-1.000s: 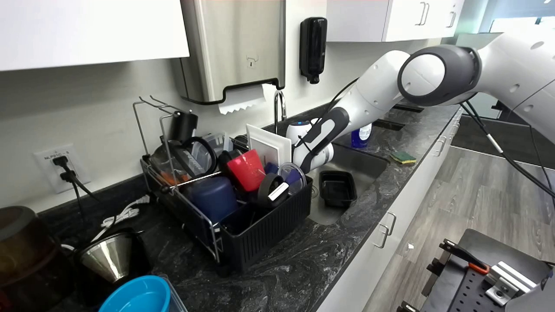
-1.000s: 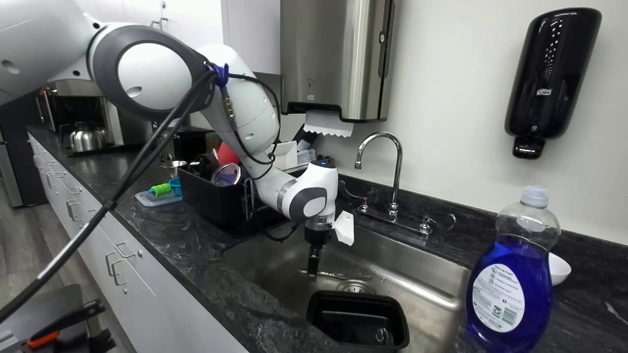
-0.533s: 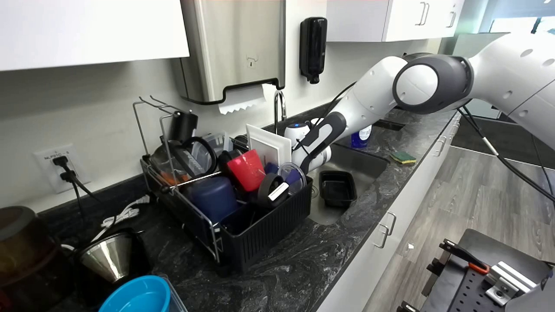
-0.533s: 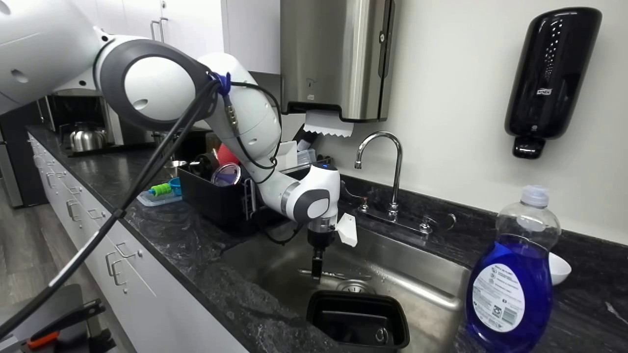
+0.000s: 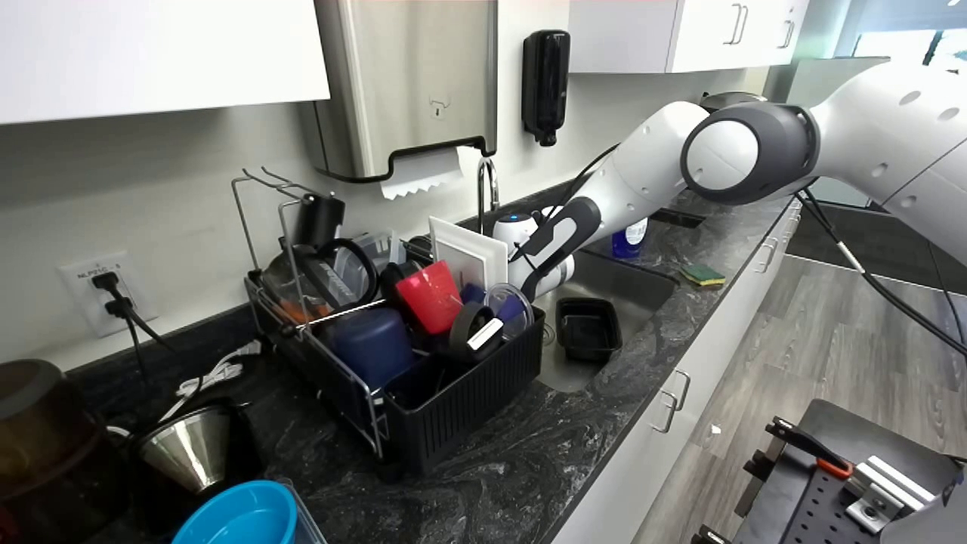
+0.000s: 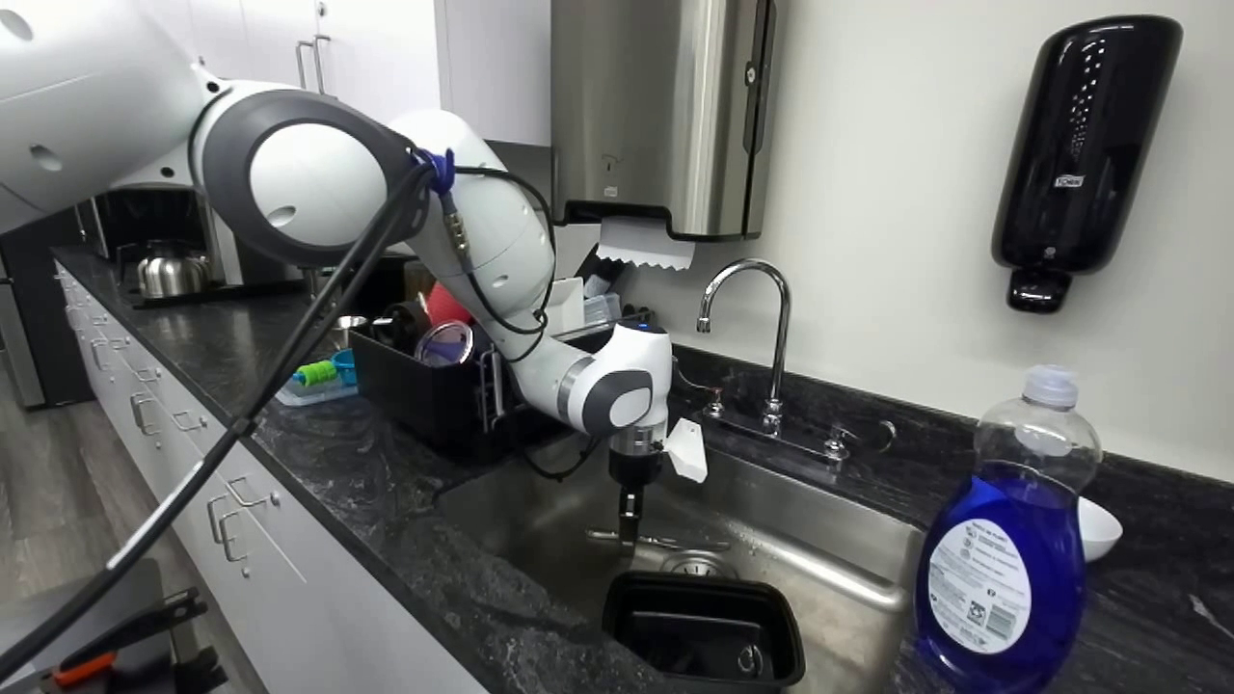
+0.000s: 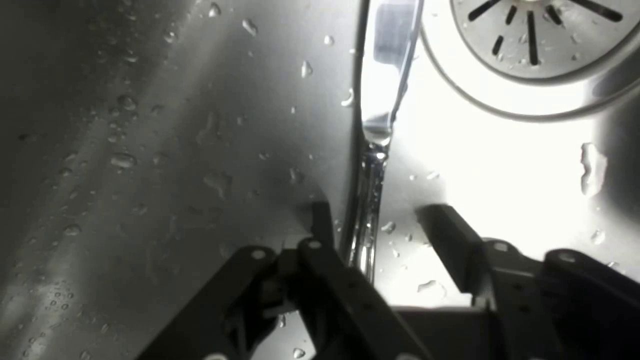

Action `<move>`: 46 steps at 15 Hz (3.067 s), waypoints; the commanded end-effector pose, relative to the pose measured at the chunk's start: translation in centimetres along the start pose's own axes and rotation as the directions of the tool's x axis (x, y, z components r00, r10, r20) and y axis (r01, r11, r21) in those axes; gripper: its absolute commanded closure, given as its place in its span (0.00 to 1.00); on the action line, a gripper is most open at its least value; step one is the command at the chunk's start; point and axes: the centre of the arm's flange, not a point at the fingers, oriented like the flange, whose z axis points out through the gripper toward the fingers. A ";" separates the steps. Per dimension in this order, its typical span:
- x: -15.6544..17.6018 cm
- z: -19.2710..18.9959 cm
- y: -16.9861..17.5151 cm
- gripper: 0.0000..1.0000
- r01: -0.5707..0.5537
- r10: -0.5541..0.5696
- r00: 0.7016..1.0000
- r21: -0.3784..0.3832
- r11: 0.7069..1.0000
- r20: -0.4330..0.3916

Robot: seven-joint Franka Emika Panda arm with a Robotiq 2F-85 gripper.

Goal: Pick the knife in the sink and put it in the rack

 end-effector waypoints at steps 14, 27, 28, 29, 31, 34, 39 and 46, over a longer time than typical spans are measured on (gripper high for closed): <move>-1.0 -4.0 0.5 0.96 -0.081 0.083 0.995 -0.033 0.996 0.049; -1.3 -10.9 -0.8 0.96 -0.405 0.399 0.910 -0.035 0.914 -0.110; -1.4 -11.2 -0.9 0.96 -0.428 0.420 0.898 -0.033 0.903 -0.129; -1.4 -11.6 -1.1 0.96 -0.449 0.440 0.886 -0.031 0.893 -0.147; -1.5 -12.4 -1.5 0.96 -0.487 0.475 0.862 -0.030 0.873 -0.177; -1.4 -13.8 -2.1 0.96 -0.519 0.500 0.839 -0.039 0.854 -0.215; -1.1 -16.0 -3.4 0.96 -0.562 0.528 0.803 -0.057 0.825 -0.277; 0.6 -18.3 -6.5 0.96 -0.612 0.568 0.757 -0.047 0.790 -0.323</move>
